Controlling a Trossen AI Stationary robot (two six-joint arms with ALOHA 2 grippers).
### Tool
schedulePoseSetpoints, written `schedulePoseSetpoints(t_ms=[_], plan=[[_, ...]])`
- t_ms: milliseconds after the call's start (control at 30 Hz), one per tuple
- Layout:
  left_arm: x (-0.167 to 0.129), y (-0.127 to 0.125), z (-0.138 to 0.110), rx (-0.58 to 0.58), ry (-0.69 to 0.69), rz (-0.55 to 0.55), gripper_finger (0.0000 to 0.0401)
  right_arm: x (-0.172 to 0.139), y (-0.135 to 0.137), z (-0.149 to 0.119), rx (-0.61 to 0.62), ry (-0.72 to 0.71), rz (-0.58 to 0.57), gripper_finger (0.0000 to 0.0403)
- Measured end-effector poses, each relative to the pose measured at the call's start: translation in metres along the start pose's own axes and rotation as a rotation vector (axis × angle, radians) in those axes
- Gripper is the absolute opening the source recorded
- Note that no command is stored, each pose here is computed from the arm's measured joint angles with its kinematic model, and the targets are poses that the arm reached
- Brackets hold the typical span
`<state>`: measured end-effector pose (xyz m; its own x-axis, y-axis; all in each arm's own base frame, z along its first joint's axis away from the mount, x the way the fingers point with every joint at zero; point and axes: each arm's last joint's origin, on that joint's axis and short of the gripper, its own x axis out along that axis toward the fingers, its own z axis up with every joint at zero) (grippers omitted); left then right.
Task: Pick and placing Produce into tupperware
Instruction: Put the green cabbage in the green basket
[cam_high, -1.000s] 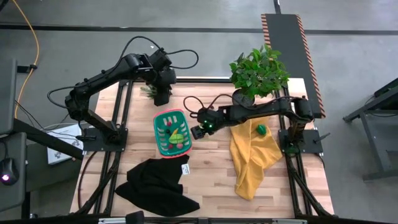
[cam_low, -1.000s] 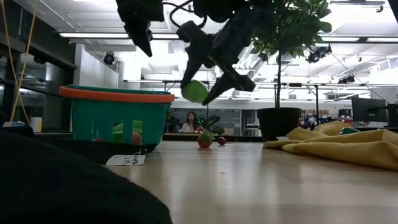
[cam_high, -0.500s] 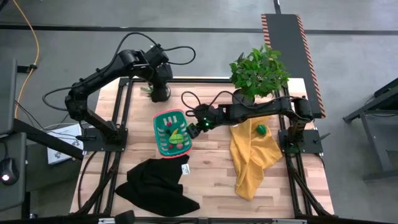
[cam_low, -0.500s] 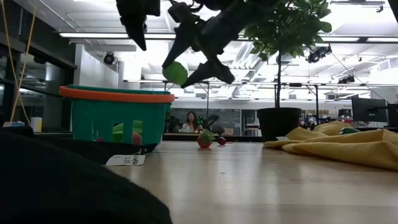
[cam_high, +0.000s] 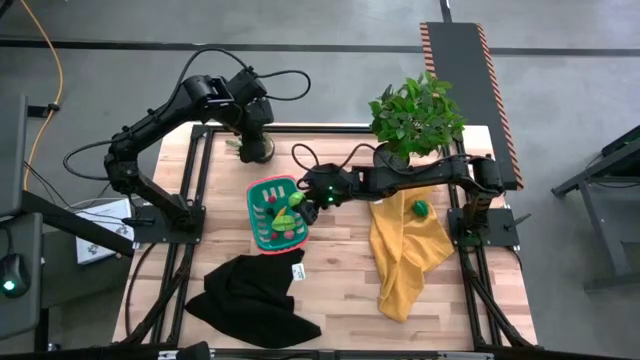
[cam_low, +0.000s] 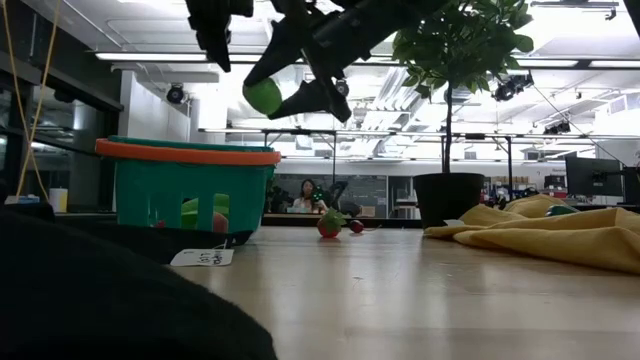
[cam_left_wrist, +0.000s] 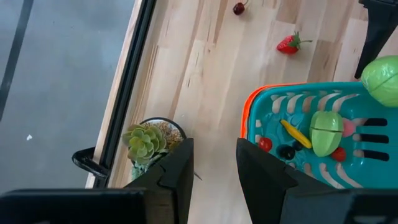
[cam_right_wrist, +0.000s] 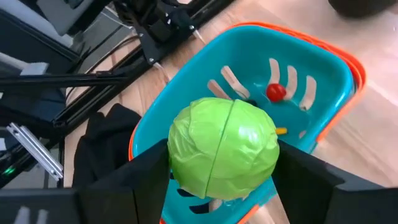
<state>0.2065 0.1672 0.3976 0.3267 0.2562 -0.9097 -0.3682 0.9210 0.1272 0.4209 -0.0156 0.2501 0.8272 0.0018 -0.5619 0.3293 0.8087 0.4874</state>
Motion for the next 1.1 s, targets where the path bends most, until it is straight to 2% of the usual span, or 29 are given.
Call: schedulePoseSetpoints(t_ms=[267,767,1100], plan=[[0.000,-0.001,-0.003,-0.021,0.029,-0.009,0.0111,0.003,0.002,0.002,-0.090,-0.033,0.032,0.0236],[0.000,-0.002,-0.005,-0.046,0.055,-0.026,0.0111,0.032,0.000,-0.001,-0.111,-0.034,0.083,0.0236],[0.000,-0.002,-0.005,-0.046,0.053,-0.029,0.0111,0.038,0.001,-0.001,-0.119,0.000,0.102,0.0236]])
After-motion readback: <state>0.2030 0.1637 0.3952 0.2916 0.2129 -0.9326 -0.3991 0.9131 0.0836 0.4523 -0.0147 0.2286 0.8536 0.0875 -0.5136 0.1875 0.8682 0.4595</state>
